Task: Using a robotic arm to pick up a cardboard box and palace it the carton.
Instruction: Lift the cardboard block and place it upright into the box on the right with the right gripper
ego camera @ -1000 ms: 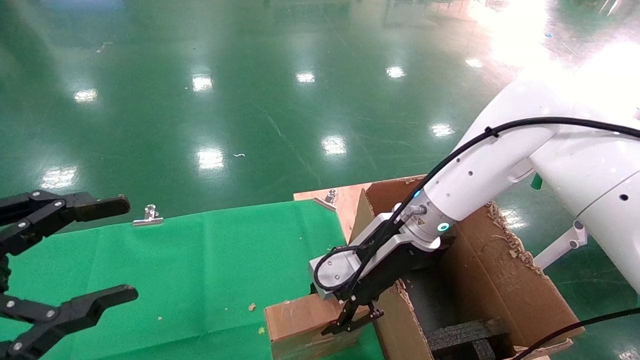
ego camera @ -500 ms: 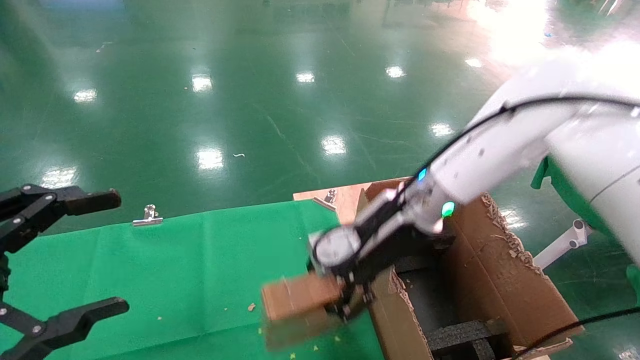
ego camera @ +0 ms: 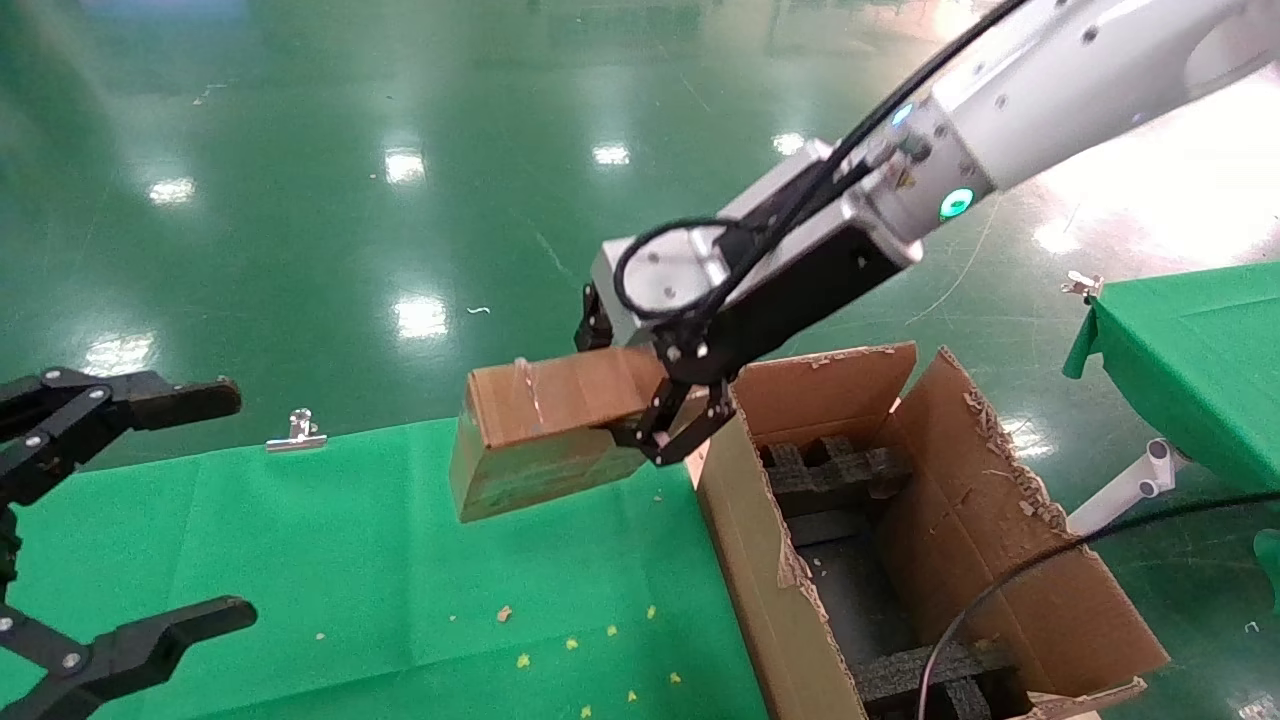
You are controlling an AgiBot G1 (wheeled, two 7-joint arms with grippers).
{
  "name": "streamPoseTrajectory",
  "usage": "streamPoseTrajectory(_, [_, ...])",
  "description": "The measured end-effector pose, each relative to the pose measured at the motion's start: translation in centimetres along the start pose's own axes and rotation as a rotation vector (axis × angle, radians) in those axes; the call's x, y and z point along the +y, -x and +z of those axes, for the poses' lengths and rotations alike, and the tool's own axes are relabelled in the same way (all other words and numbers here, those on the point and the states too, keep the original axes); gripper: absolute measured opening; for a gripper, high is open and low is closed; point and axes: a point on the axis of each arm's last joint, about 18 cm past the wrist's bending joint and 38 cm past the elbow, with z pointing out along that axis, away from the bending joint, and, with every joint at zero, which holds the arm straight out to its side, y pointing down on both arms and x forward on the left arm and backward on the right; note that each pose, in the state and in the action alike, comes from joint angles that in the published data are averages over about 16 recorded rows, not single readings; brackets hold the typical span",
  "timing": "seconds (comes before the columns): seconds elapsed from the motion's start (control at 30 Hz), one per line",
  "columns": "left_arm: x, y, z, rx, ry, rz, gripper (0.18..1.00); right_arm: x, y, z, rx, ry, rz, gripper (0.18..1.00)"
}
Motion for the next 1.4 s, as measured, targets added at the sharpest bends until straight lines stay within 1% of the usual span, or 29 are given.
streamPoseTrajectory(0.1, [0.0, 0.0, 0.0, 0.0, 0.0, 0.0, 1.0, 0.0, -0.5, -1.7, 0.024, 0.014, -0.003, 0.326])
streamPoseTrajectory(0.2, [0.0, 0.0, 0.0, 0.0, 0.0, 0.0, 1.0, 0.5, -0.6, -3.5, 0.048, 0.041, 0.008, 0.324])
streamPoseTrajectory(0.4, [0.0, 0.0, 0.0, 0.0, 0.0, 0.0, 1.0, 2.8, 0.2, -7.6, 0.099, 0.124, 0.061, 0.32])
streamPoseTrajectory(0.63, [0.0, 0.0, 0.0, 0.0, 0.0, 0.0, 1.0, 6.4, 2.5, -12.4, 0.149, 0.241, 0.158, 0.315])
streamPoseTrajectory(0.83, [0.0, 0.0, 0.0, 0.0, 0.0, 0.0, 1.0, 9.4, 5.2, -15.2, 0.172, 0.314, 0.26, 0.312])
streamPoseTrajectory(0.97, [0.0, 0.0, 0.0, 0.0, 0.0, 0.0, 1.0, 11.4, 7.2, -16.2, 0.185, 0.339, 0.354, 0.31])
streamPoseTrajectory(1.07, [0.0, 0.0, 0.0, 0.0, 0.0, 0.0, 1.0, 13.0, 8.7, -16.7, 0.2, 0.342, 0.447, 0.309])
streamPoseTrajectory(1.2, [0.0, 0.0, 0.0, 0.0, 0.0, 0.0, 1.0, 15.0, 10.8, -17.0, 0.226, 0.333, 0.594, 0.307])
streamPoseTrajectory(1.4, [0.0, 0.0, 0.0, 0.0, 0.0, 0.0, 1.0, 18.0, 14.1, -17.2, 0.279, 0.306, 0.844, 0.304])
